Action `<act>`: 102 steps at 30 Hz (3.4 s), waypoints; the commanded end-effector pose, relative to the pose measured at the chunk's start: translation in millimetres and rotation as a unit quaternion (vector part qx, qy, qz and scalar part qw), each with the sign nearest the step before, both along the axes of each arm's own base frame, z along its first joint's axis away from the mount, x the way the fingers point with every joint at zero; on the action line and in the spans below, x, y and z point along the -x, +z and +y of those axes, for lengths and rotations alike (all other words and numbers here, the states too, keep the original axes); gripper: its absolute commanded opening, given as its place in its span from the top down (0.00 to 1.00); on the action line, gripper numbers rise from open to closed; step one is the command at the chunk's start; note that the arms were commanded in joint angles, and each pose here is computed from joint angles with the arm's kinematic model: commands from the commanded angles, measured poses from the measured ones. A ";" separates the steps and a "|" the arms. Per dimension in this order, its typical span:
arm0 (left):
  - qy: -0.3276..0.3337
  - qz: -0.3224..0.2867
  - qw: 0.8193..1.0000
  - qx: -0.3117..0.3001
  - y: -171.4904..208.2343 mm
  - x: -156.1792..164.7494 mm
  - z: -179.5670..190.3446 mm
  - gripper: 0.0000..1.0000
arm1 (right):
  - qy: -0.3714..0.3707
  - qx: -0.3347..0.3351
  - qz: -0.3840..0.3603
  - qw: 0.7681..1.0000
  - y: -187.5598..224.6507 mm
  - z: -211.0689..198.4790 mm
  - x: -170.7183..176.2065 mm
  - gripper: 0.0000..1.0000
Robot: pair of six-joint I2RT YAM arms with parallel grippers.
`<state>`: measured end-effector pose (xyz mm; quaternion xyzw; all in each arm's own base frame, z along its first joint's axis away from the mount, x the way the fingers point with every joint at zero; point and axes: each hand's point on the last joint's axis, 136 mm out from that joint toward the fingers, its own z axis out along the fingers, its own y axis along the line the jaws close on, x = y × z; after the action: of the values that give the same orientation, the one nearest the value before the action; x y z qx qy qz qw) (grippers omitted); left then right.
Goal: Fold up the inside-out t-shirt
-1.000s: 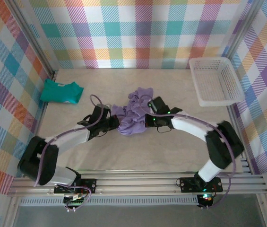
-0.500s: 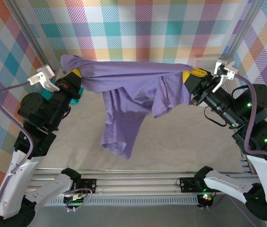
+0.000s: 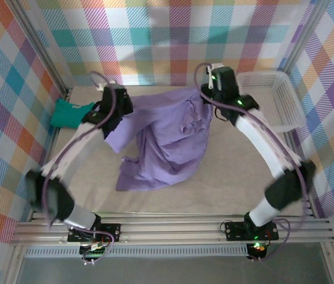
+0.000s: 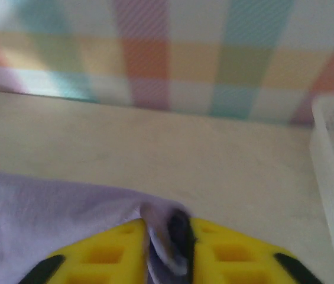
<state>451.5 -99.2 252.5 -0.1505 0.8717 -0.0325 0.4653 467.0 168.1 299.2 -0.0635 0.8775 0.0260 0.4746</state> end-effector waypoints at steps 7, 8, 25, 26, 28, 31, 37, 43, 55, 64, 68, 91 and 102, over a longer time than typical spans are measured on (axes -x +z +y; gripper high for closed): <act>-0.141 0.127 0.977 0.102 -88.4 114.5 -45.5 0.14 | 0.091 -0.025 0.183 0.979 -109.3 37.0 101.3 0.33; -0.148 0.148 0.972 0.104 -106.2 133.1 -49.4 0.14 | 0.106 -0.060 0.211 0.970 -122.7 43.4 120.1 0.32; -0.233 0.251 0.940 -0.006 -194.4 208.4 -82.1 0.19 | 0.030 -0.064 0.354 0.932 -224.8 11.0 177.3 0.27; -0.262 0.241 0.934 0.007 -192.8 213.6 -94.3 0.19 | 0.011 -0.055 0.356 0.933 -230.2 -0.6 175.1 0.27; -0.321 0.208 0.924 0.010 -183.8 221.5 -120.5 0.19 | -0.002 -0.085 0.358 0.930 -234.8 -10.0 167.8 0.27; -0.382 0.164 0.909 -0.040 -173.8 224.2 -151.6 0.18 | 0.016 -0.143 0.373 0.917 -241.1 5.9 157.7 0.31; -0.441 0.168 0.870 -0.144 -199.8 226.0 -190.7 0.21 | 0.033 -0.196 0.409 0.891 -259.4 29.5 157.5 0.56; -0.450 0.174 0.858 -0.177 -226.0 218.3 -212.7 0.35 | 0.060 -0.267 0.409 0.871 -242.9 48.5 166.2 0.87; -0.284 0.110 0.950 -0.071 -154.4 190.7 -120.5 1.00 | 0.199 -0.364 0.345 0.842 -116.1 111.0 202.9 0.69; -0.207 0.094 0.970 0.081 -96.9 181.3 -60.9 1.00 | 0.069 -0.112 0.300 0.945 -188.7 35.7 166.5 0.42; -0.206 0.097 0.970 0.082 -93.3 183.8 -58.4 1.00 | 0.042 -0.088 0.306 0.947 -223.2 22.9 165.5 0.32; -0.221 -0.028 0.966 0.129 21.4 185.1 -50.7 1.00 | 0.092 -0.256 0.139 0.952 -52.4 3.5 127.3 1.00; -0.163 -0.158 0.972 0.062 149.9 185.2 -7.0 1.00 | 0.101 -0.264 0.007 0.959 95.7 -21.9 169.2 0.99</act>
<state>254.7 -122.3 416.0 -0.0187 0.7759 -0.2532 0.5775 279.2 145.7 445.8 -0.0478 0.7763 0.3370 0.5305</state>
